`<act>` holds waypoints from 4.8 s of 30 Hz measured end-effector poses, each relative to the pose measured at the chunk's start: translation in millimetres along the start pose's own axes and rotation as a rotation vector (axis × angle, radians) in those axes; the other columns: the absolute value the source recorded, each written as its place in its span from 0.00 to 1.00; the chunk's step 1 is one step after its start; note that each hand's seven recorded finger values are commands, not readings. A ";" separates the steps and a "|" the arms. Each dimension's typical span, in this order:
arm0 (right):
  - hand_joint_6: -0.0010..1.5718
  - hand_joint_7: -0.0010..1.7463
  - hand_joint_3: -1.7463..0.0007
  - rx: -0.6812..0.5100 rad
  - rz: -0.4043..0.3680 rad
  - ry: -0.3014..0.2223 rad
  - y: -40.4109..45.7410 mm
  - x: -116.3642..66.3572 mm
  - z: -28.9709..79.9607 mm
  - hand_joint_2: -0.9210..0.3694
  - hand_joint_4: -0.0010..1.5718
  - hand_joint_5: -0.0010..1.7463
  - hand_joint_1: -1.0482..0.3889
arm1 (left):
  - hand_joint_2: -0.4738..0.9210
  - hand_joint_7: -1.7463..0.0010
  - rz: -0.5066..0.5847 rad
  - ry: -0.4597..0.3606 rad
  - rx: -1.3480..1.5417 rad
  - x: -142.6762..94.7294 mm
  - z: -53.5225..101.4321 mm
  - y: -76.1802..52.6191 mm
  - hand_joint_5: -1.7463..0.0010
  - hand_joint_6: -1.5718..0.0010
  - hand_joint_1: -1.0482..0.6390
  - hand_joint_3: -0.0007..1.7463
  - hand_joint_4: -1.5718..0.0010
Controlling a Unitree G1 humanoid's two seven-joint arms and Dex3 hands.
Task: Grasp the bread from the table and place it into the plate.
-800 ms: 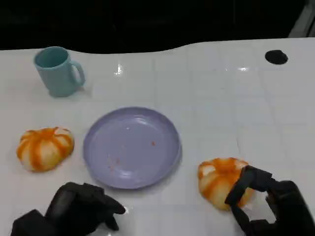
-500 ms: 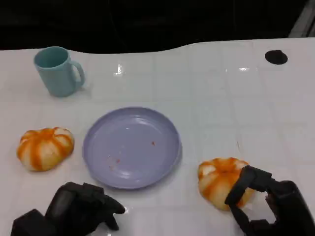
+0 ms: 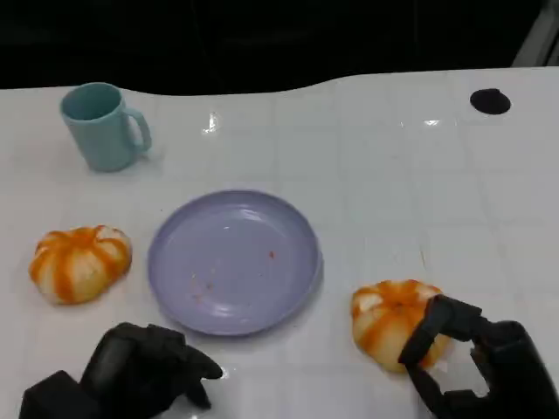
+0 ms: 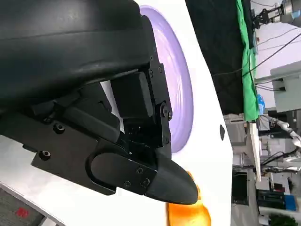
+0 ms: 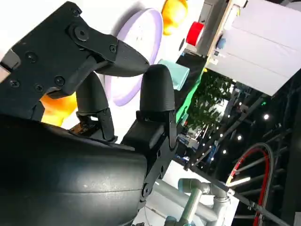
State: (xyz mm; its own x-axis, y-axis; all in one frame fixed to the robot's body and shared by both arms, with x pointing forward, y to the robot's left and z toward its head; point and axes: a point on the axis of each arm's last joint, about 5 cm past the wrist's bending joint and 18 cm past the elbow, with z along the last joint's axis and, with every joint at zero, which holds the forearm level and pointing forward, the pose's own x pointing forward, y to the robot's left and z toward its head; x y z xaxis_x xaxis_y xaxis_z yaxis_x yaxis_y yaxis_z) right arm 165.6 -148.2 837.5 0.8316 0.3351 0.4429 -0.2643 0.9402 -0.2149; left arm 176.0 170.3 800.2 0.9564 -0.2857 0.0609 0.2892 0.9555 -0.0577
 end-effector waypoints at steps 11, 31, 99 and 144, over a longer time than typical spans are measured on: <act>0.35 0.51 0.58 -0.081 0.063 -0.018 -10.7 8.2 8.0 0.23 0.34 0.67 0.46 | 1.00 0.80 0.001 0.000 0.000 0.0 0.0 0.1 0.40 0.04 0.00 0.06 0.18; 0.14 0.00 0.98 -0.939 0.484 0.093 -51.9 40.8 74.8 0.00 0.07 0.05 0.28 | 1.00 0.80 -0.004 0.009 -0.016 0.0 -0.4 0.7 0.41 0.04 0.00 0.05 0.17; 0.43 1.00 0.39 -0.857 0.221 -0.078 3.2 100.0 -0.2 0.38 0.59 1.00 0.63 | 1.00 0.80 -0.008 -0.003 0.005 0.2 0.8 -4.0 0.41 0.04 0.00 0.07 0.18; 0.16 0.00 0.90 -0.824 0.656 -0.020 62.6 161.3 14.0 0.00 0.08 0.07 0.25 | 1.00 0.80 -0.013 -0.017 -0.002 2.2 0.4 -11.1 0.42 0.05 0.00 0.07 0.18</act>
State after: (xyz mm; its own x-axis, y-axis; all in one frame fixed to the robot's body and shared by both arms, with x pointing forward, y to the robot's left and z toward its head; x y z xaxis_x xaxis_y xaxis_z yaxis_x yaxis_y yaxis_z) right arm 276.4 -34.4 907.7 0.6357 0.7710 0.0376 -0.2400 0.2436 -0.9397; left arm 174.8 159.1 801.3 0.9518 -0.2966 0.0786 0.3014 0.9517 -0.0584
